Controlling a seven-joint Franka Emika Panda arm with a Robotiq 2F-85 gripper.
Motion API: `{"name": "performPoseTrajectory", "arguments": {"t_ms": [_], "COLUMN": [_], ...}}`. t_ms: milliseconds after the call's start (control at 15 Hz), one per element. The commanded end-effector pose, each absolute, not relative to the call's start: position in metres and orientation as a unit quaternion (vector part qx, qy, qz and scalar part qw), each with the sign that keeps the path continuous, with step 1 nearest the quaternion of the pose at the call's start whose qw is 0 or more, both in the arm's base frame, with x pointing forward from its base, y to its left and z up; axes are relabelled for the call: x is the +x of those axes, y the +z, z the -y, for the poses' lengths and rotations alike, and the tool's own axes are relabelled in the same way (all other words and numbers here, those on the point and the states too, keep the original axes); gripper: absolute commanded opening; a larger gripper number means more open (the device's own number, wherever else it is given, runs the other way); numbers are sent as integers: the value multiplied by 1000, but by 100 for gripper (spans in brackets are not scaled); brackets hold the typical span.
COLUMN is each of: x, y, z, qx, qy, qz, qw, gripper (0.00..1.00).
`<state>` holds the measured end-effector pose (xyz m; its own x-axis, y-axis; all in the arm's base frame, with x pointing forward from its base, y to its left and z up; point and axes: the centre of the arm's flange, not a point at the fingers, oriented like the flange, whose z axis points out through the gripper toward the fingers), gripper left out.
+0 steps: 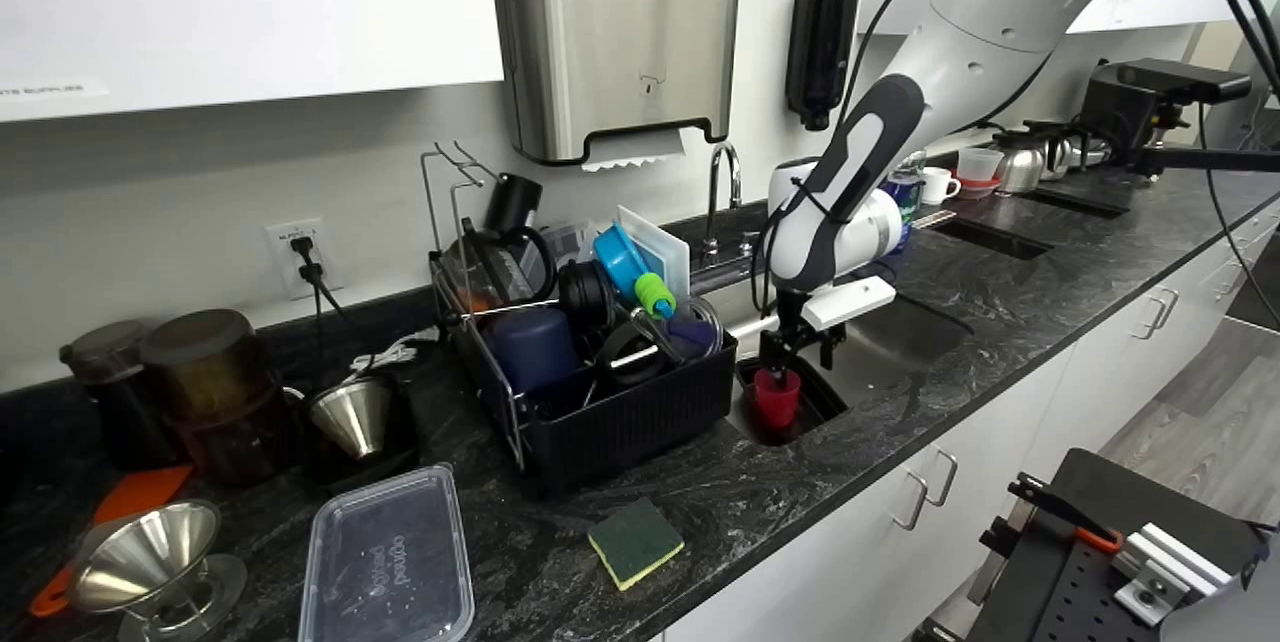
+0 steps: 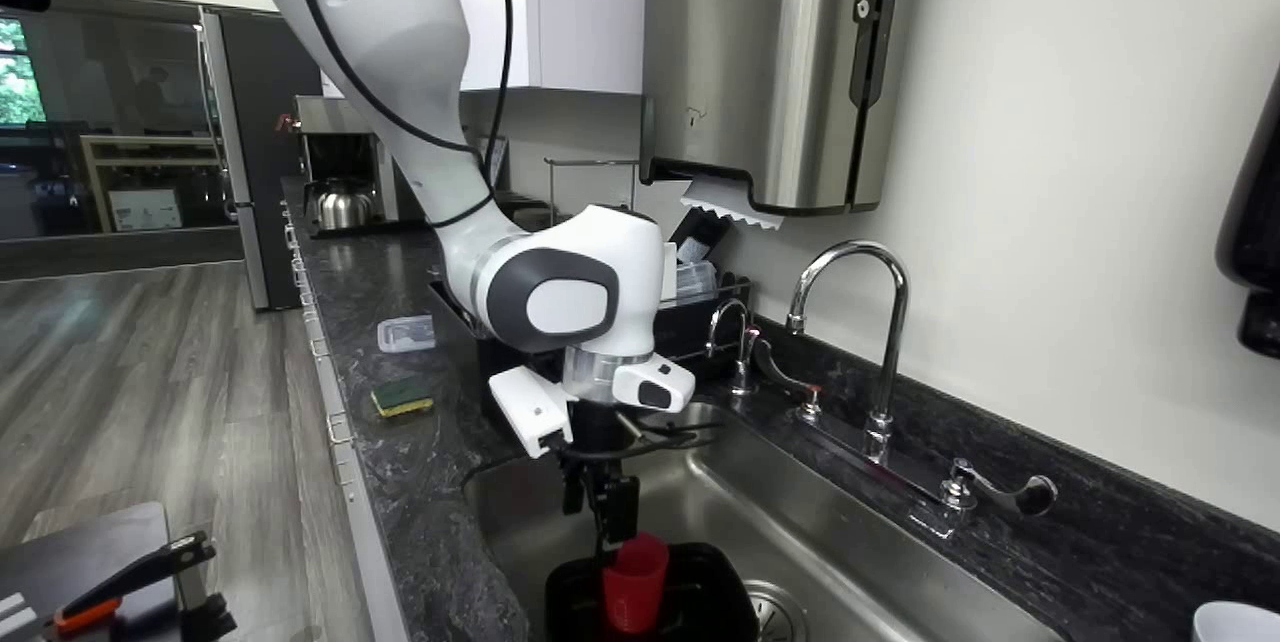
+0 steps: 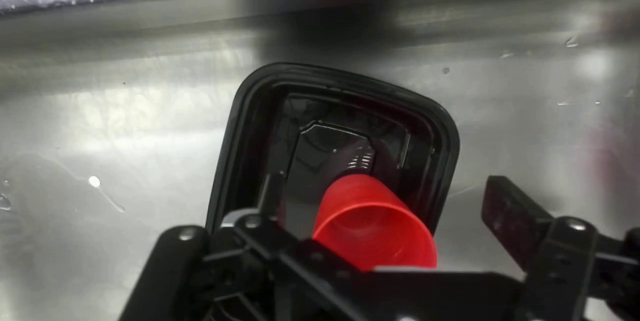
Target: Put the pink cup on the dish drainer
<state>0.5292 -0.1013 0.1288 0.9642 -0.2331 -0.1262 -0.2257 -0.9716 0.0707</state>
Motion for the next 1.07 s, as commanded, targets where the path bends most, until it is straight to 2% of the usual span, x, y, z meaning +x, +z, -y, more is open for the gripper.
{"name": "performPoseTrajectory", "arguments": {"t_ms": [0, 1000], "x": [541, 570], "y": [116, 97], "z": [111, 161], "qx": [990, 988], "qy": [-70, -60], "qz": [114, 135], "qw": [33, 54], "gripper": [100, 100]}}
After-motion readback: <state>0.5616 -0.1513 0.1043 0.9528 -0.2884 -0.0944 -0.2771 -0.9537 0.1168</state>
